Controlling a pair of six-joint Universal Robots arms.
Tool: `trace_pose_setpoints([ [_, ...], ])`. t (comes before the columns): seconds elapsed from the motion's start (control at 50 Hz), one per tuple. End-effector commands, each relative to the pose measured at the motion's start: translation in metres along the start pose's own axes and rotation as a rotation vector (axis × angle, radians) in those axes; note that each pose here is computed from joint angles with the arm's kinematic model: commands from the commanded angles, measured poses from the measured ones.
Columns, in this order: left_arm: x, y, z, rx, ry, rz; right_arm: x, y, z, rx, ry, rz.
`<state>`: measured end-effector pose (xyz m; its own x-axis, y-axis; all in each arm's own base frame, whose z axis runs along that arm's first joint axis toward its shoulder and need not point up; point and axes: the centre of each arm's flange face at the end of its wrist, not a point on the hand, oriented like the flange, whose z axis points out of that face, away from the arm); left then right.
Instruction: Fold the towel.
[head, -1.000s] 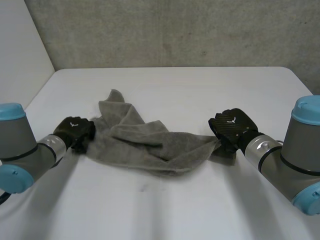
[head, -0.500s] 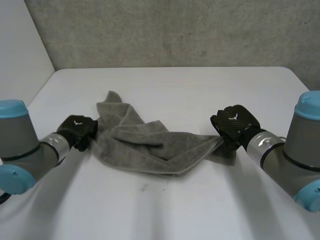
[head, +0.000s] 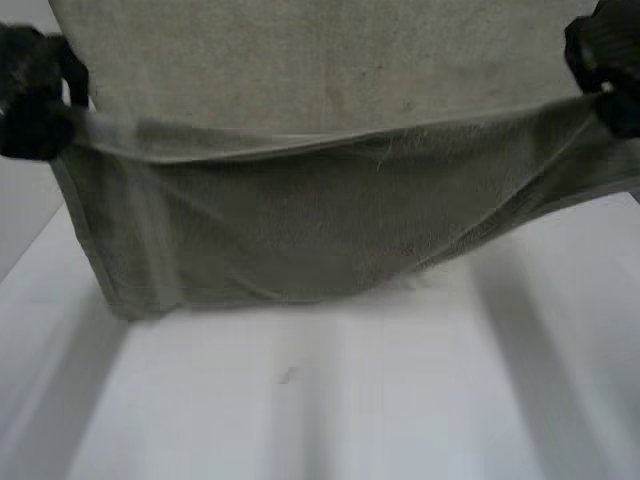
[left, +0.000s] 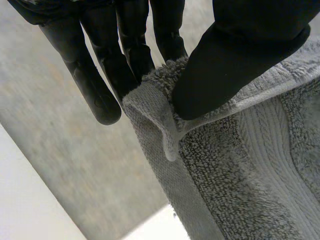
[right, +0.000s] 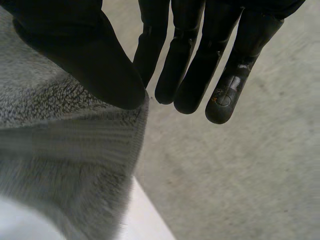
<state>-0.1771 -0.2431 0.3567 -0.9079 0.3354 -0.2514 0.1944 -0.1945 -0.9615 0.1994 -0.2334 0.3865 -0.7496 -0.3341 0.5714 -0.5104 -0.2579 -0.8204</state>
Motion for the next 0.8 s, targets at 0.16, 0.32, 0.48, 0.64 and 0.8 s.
trace_pose_setpoints([
  [0.16,0.008,0.084,0.053,-0.267,0.063,-0.127,-0.042,0.069,0.051,-0.225,-0.194,0.055],
  [0.32,0.006,0.105,0.110,-0.248,0.072,-0.115,-0.066,0.090,0.116,-0.165,-0.190,0.039],
  [0.48,-0.002,0.040,0.154,0.141,0.007,-0.040,-0.007,0.030,0.167,0.217,0.270,-0.026],
  [0.64,-0.025,-0.043,0.131,0.487,-0.118,-0.124,0.014,-0.028,0.129,0.464,0.361,-0.060],
  [0.8,-0.008,0.019,0.122,0.260,-0.031,-0.193,-0.042,0.031,0.116,0.199,-0.001,-0.045],
])
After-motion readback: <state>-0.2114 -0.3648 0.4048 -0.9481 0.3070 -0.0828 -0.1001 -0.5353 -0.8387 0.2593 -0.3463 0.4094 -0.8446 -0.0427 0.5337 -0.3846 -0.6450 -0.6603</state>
